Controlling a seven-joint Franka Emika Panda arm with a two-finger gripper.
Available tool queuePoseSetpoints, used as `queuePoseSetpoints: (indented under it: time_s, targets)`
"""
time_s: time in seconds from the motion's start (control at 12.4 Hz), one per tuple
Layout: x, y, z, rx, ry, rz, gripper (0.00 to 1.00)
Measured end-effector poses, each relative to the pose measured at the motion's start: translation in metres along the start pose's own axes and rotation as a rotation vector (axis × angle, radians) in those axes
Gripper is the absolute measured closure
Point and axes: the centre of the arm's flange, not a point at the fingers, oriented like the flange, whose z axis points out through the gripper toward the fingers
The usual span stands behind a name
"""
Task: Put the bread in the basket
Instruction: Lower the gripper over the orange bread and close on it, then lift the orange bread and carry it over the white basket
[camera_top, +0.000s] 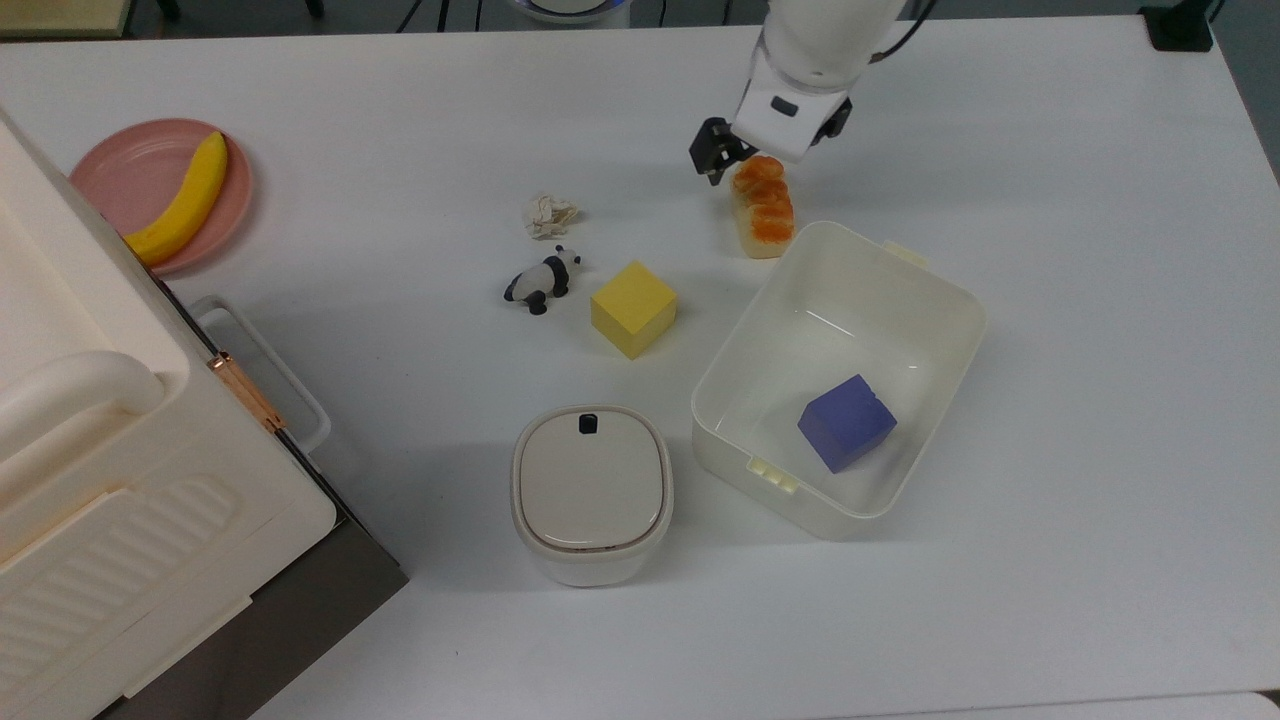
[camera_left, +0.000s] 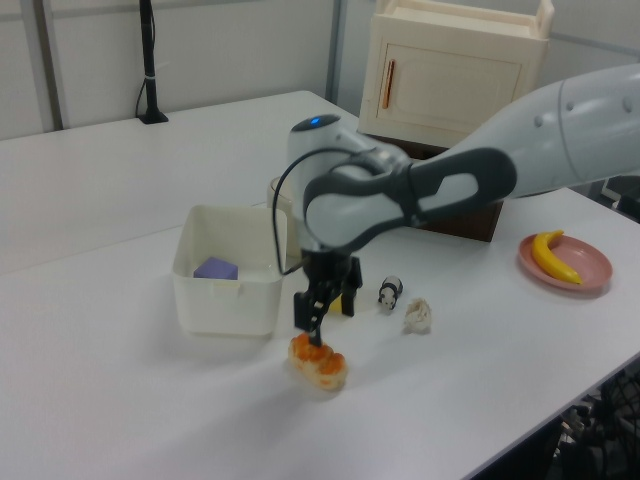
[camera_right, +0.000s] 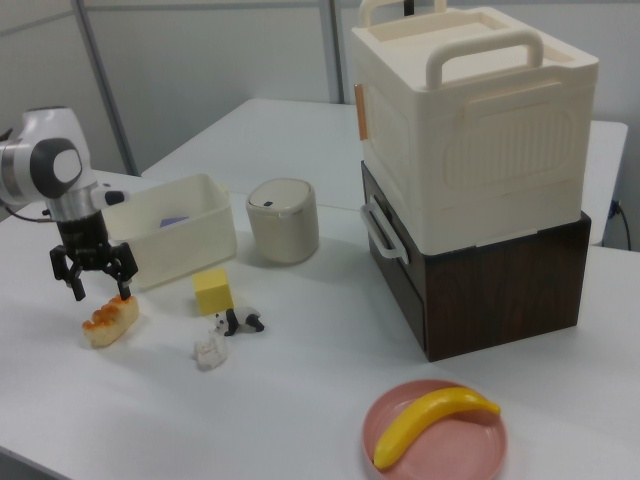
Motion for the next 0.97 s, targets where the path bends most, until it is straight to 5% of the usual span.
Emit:
queuePoseSetpoints:
  time_s: [0.16,0.32,0.4,0.48,0.72,0.97]
  targets:
    - [0.012,-0.019,0.033,-0.062,-0.002,0.019,0.0]
    - [0.02,-0.026,0.063,-0.108,-0.019,0.01,0.1]
    - [0.021,-0.026,0.067,-0.115,-0.024,0.006,0.17]
    - [0.021,-0.028,0.064,-0.114,-0.018,0.002,0.33]
    - [0.015,-0.043,0.04,-0.113,-0.015,-0.028,0.65]
    - [0.007,-0.04,-0.034,-0.066,-0.024,-0.034,0.72]
